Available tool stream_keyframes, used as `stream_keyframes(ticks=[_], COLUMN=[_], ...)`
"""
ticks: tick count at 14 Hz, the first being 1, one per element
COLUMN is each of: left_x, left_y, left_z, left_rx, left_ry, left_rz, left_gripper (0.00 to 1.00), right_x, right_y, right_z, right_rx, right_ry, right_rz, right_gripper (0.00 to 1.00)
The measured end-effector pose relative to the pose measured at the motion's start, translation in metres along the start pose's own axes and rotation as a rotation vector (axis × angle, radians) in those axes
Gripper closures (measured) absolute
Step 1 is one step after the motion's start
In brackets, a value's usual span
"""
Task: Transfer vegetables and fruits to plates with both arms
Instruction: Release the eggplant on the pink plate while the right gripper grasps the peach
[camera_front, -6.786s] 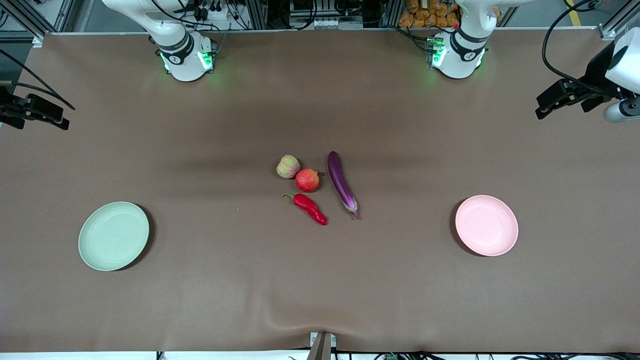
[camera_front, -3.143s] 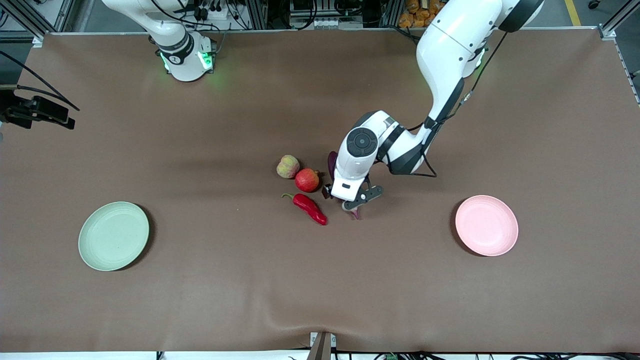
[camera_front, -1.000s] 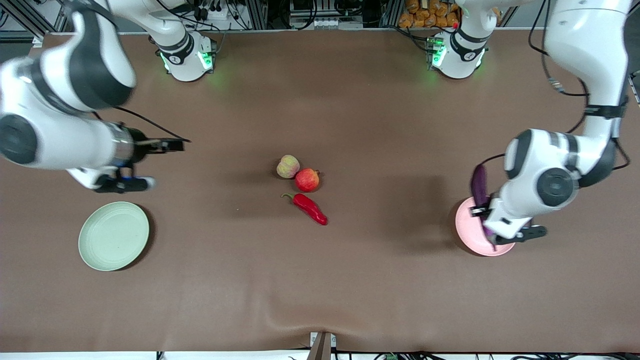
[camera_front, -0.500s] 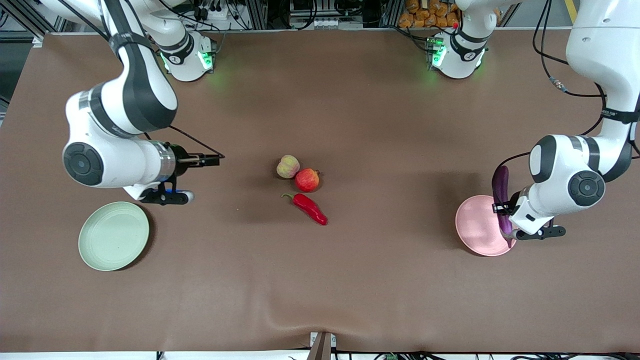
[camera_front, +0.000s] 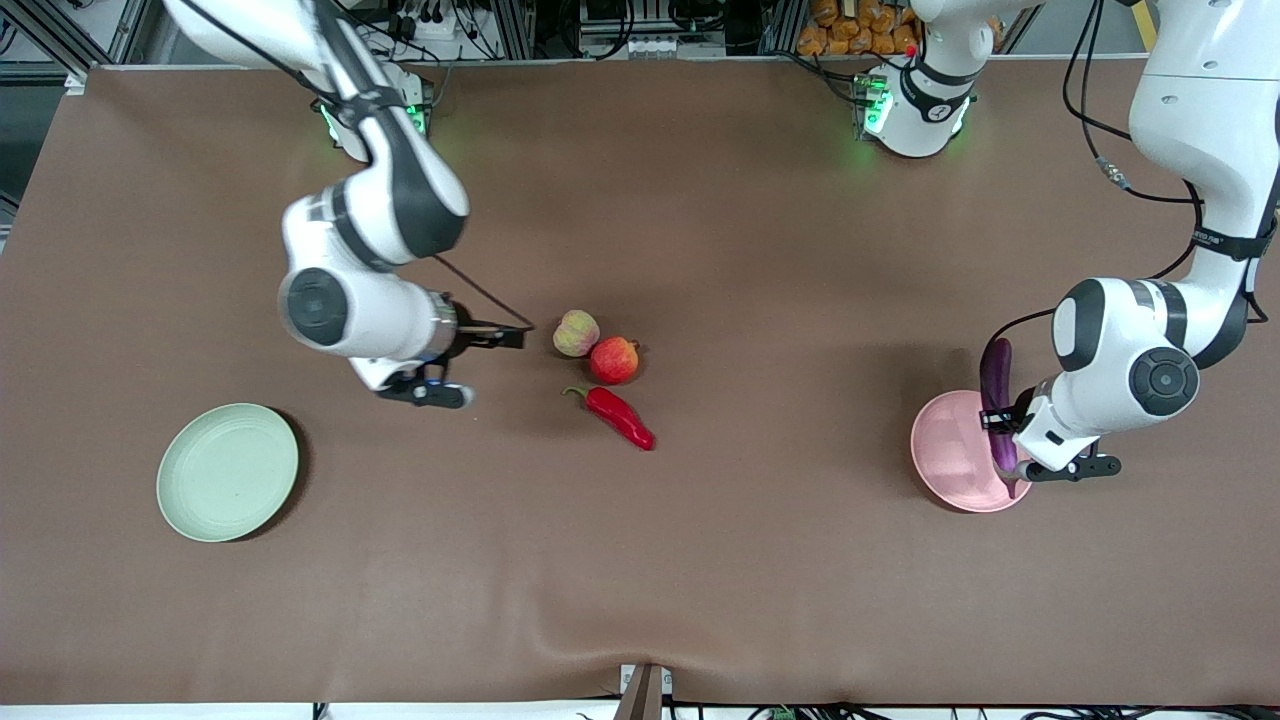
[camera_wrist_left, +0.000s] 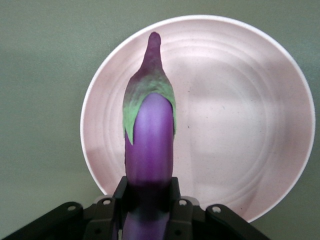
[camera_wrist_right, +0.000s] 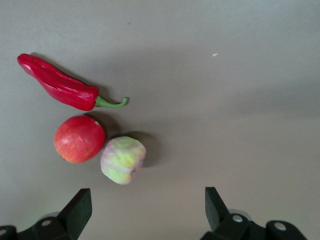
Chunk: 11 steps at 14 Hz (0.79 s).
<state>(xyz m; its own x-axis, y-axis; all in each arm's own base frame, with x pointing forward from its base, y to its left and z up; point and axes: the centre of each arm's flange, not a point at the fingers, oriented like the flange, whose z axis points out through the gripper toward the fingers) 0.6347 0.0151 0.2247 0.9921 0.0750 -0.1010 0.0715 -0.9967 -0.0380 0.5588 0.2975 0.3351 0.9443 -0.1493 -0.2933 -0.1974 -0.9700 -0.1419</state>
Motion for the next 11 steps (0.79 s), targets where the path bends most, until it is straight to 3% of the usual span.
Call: stream_keyframes(ticks=[2, 5, 7, 11], left_x=[0.001, 0.006, 0.011, 0.013], left_y=[0.0, 0.005, 0.023, 0.076], left_z=[0.002, -0.004, -0.017, -0.056], left_rx=[-0.007, -0.02, -0.068, -0.156], left_ry=[0.003, 0.021, 0.037, 0.035], left_rz=[-0.004, -0.006, -0.024, -0.159], left_gripper=[0.53, 0.21, 0.01, 0.0], right_x=[-0.003, -0.003, -0.004, -0.014], right_y=[-0.015, -0.024, -0.029, -0.032], right_z=[0.028, 0.063, 0.075, 0.107], right_rx=[-0.004, -0.017, -0.024, -0.035], right_ry=[0.026, 0.037, 0.037, 0.056], right_rz=[0.022, 0.042, 0.061, 0.058], right_gripper=[0.0, 0.0, 0.0, 0.0])
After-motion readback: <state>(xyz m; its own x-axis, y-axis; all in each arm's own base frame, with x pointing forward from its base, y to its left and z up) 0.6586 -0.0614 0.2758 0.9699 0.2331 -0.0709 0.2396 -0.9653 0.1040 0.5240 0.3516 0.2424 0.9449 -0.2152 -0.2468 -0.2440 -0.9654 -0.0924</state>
